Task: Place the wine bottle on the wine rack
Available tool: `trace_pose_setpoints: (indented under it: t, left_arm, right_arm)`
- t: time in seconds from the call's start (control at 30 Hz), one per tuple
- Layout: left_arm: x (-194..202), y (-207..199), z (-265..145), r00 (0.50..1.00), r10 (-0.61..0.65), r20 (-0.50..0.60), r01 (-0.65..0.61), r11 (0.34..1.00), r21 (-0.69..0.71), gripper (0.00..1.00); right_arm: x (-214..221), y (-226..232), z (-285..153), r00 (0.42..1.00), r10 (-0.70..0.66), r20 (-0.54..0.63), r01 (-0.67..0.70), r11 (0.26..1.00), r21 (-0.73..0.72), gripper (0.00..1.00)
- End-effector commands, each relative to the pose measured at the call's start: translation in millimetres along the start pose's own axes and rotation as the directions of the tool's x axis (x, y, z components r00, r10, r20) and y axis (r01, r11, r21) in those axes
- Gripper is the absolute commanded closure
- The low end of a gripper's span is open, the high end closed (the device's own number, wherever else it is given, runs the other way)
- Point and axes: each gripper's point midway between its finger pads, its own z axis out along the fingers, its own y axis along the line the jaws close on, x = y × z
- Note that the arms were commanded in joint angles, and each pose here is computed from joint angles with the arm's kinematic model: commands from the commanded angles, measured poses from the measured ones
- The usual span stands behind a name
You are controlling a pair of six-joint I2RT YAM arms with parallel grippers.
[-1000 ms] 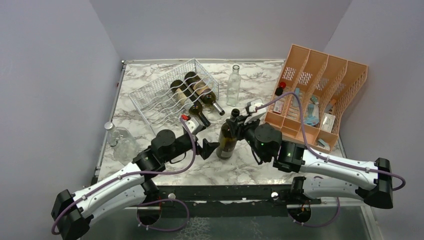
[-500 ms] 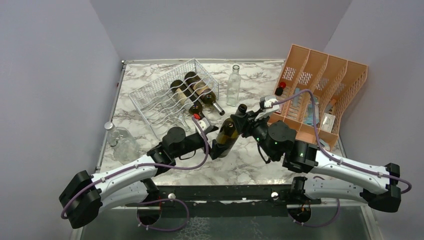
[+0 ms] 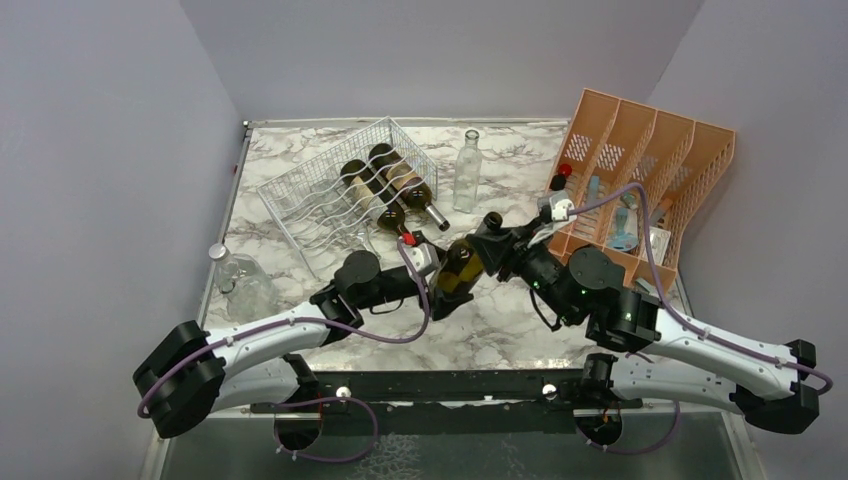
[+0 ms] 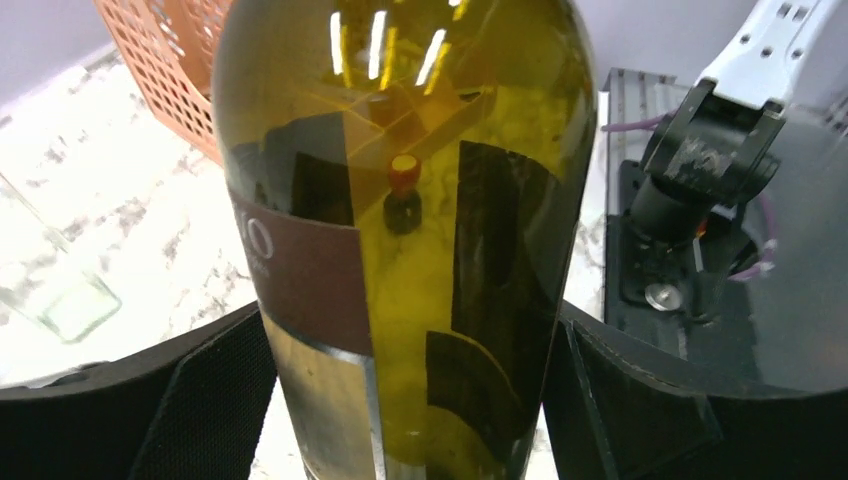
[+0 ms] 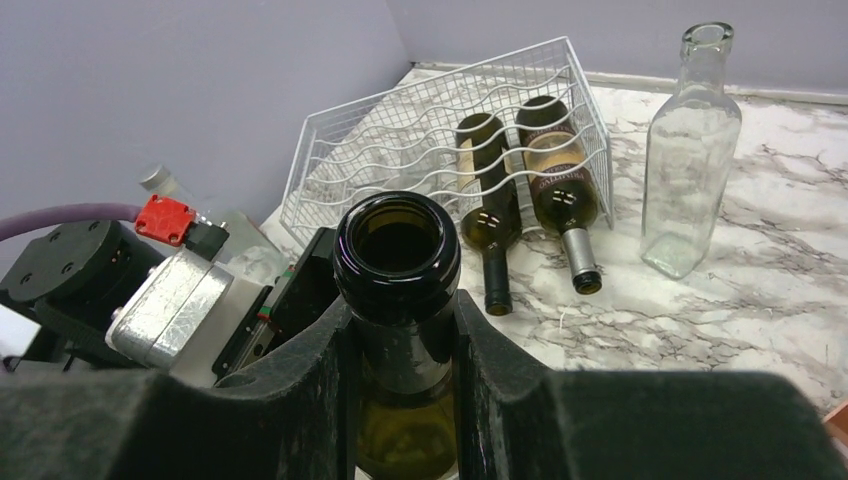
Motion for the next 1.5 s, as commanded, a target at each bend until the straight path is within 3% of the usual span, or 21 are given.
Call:
trace_pose_setpoints:
  t: [0.0, 0.13, 0.2, 0.23, 0.27, 0.3, 0.47, 0.57, 0.7, 0.8, 0.97, 1.07, 1.2, 1.47]
  left_arm:
    - [-29.1, 2.0, 9.0, 0.985, 0.15, 0.081, -0.152, 0.988, 0.024, 0.19]
    - [-37.3, 15.1, 15.1, 0.973, 0.215, 0.086, -0.213, 0.977, -0.03, 0.63]
    - [-39.8, 21.4, 18.0, 0.957, 0.278, 0.081, -0.275, 0.96, -0.048, 0.95]
    - [-43.2, 25.5, 19.3, 0.946, 0.313, 0.081, -0.309, 0.949, -0.064, 1.0]
    - [-46.4, 28.6, 21.2, 0.934, 0.347, 0.08, -0.341, 0.937, -0.076, 1.0]
    - [-49.6, 32.1, 23.0, 0.918, 0.388, 0.078, -0.382, 0.92, -0.084, 1.0]
    - [-63.8, 51.8, 34.8, 0.82, 0.571, 0.046, -0.561, 0.816, -0.138, 1.0]
    - [-67.0, 60.3, 39.2, 0.743, 0.669, 0.015, -0.659, 0.737, -0.15, 1.0]
    - [-85.5, 53.6, 57.3, 0.555, 0.828, 0.072, -0.823, 0.56, -0.096, 1.0]
    - [-101.9, 47.3, 69.2, 0.491, 0.862, 0.131, -0.861, 0.503, -0.083, 1.0]
    - [-110.0, 52.8, 80.1, 0.376, 0.918, 0.124, -0.916, 0.388, -0.098, 1.0]
    - [-112.2, 47.2, 89.2, 0.299, 0.94, 0.164, -0.945, 0.315, -0.082, 1.0]
    - [-121.8, 41.1, 95.5, 0.236, 0.949, 0.207, -0.962, 0.258, -0.086, 1.0]
    - [-132.1, 39.8, 92.1, 0.041, 0.98, 0.195, -0.992, 0.063, -0.107, 1.0]
  right_arm:
    - [-33.4, 26.1, -13.0, 0.991, 0.106, 0.085, -0.093, 0.984, -0.149, 0.99]
    - [-33.7, 25.2, -20.2, 0.992, 0.101, 0.069, -0.089, 0.983, -0.161, 0.94]
    - [-35.3, 26.1, -24.6, 0.994, 0.099, 0.049, -0.089, 0.982, -0.169, 0.83]
    - [-34.6, 26.5, -26.8, 0.996, 0.087, 0.033, -0.08, 0.982, -0.172, 0.75]
    - [-33.0, 25.3, -28.6, 0.997, 0.076, 0.012, -0.072, 0.983, -0.167, 0.6]
    - [-29.3, 23.0, -30.0, 0.998, 0.056, -0.015, -0.058, 0.986, -0.155, 0.53]
    - [-14.6, 8.5, -39.8, 0.989, -0.012, -0.148, -0.001, 0.996, -0.085, 0.36]
    - [-10.2, -0.7, -48.2, 0.978, -0.018, -0.207, 0.009, 0.999, -0.043, 0.35]
    - [-8.6, -13.0, -60.7, 0.966, -0.019, -0.257, 0.022, 1.0, 0.006, 0.35]
    - [-15.1, -20.4, -69.9, 0.968, 0.012, -0.25, -0.003, 0.999, 0.038, 0.36]
    - [-23.8, -27.2, -87.5, 0.967, 0.058, -0.247, -0.047, 0.998, 0.05, 0.36]
    - [-20.6, -23.3, -93.1, 0.956, 0.018, -0.292, -0.016, 1.0, 0.011, 0.35]
    - [-5.7, -32.6, -98.4, 0.93, 0.012, -0.368, 0.012, 0.998, 0.064, 0.33]
    - [14.8, -50.5, -117.1, 0.889, 0.064, -0.453, 0.008, 0.988, 0.156, 0.33]
